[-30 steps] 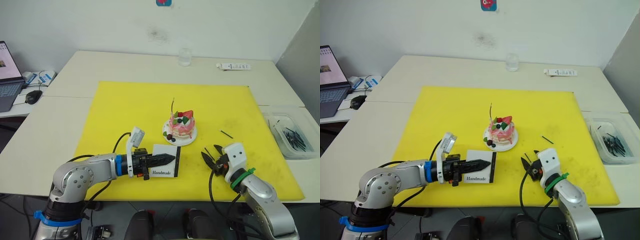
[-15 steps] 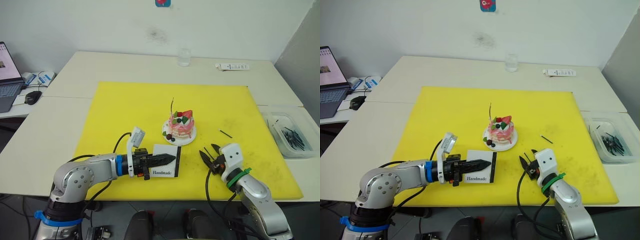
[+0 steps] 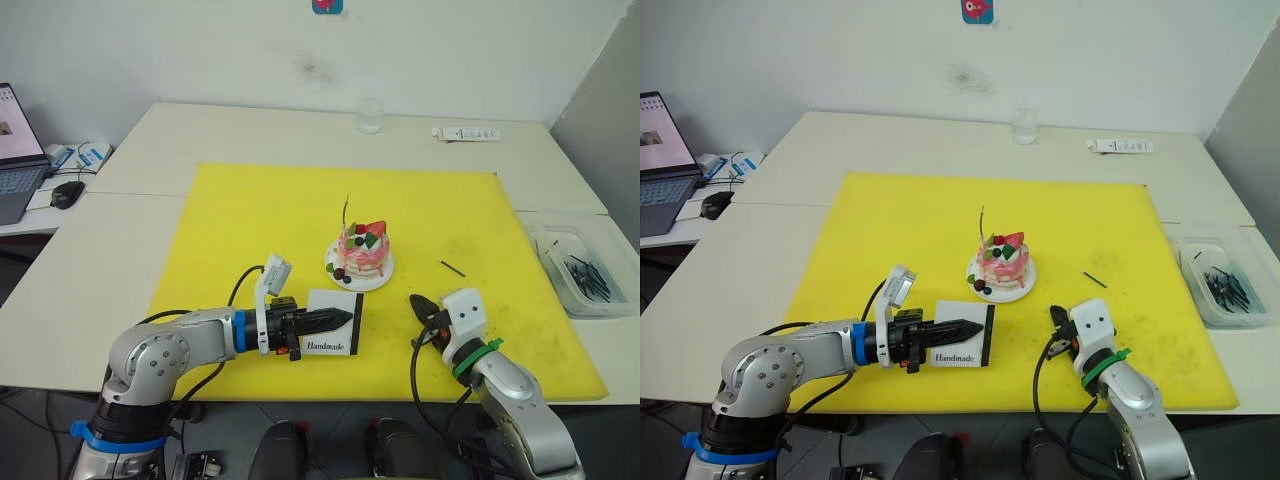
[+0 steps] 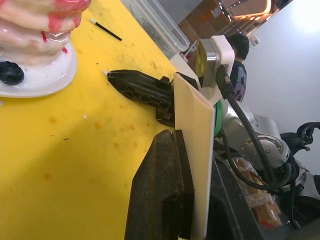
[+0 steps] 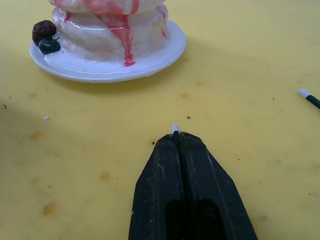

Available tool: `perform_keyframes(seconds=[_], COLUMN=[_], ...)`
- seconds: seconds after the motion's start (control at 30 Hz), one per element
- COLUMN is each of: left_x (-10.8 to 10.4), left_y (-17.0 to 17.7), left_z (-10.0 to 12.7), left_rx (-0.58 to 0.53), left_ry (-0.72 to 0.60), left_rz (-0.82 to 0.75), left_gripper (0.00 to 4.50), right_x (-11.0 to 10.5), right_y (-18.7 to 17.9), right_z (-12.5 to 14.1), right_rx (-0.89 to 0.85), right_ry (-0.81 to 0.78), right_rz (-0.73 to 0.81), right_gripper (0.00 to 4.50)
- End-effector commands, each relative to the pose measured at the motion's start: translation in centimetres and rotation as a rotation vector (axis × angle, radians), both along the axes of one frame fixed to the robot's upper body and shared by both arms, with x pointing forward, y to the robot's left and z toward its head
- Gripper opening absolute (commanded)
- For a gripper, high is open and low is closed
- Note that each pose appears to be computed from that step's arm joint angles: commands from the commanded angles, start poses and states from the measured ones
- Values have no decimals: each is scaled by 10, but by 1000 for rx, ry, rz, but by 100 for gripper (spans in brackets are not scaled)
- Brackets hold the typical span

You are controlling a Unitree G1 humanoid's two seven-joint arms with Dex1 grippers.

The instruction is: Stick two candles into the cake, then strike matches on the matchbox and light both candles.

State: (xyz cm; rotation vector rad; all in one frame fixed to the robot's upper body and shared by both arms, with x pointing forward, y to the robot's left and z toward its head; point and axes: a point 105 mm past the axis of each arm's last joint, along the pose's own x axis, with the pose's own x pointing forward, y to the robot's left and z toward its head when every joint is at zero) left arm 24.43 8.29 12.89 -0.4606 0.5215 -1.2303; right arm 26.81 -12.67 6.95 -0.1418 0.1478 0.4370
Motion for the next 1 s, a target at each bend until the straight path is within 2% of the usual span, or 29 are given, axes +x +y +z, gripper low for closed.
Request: perform_keyframes(seconds=[0.03, 0.13, 0.3, 0.47, 0.6, 0.77, 1.0], left_x=[-4, -2, 7, 20, 28, 36, 34], left_y=[-4, -3, -7, -7, -24, -32, -32], left_z=[8, 7, 15, 28, 33, 38, 36], left_rx=[-19, -14, -1, 18, 16, 8, 18], left_ry=[-39, -35, -78, -123, -141, -155, -156], left_rz=[-17, -3, 22, 74, 78, 99, 102], left_gripper=[0, 0, 0, 0, 0, 0, 0], right_x=[-5, -6, -6, -16, -26, -28, -25], right_y=[1, 2, 8, 17, 32, 41, 49], right_z=[-4, -1, 34, 68, 92, 100, 101], right_rx=[-1, 9, -27, -199, -327, -408, -440], right_ry=[25, 16, -66, -65, -65, -61, -87], right_rz=[-1, 12, 115, 347, 551, 641, 653], right_gripper=[3, 3, 3, 3, 3, 3, 3])
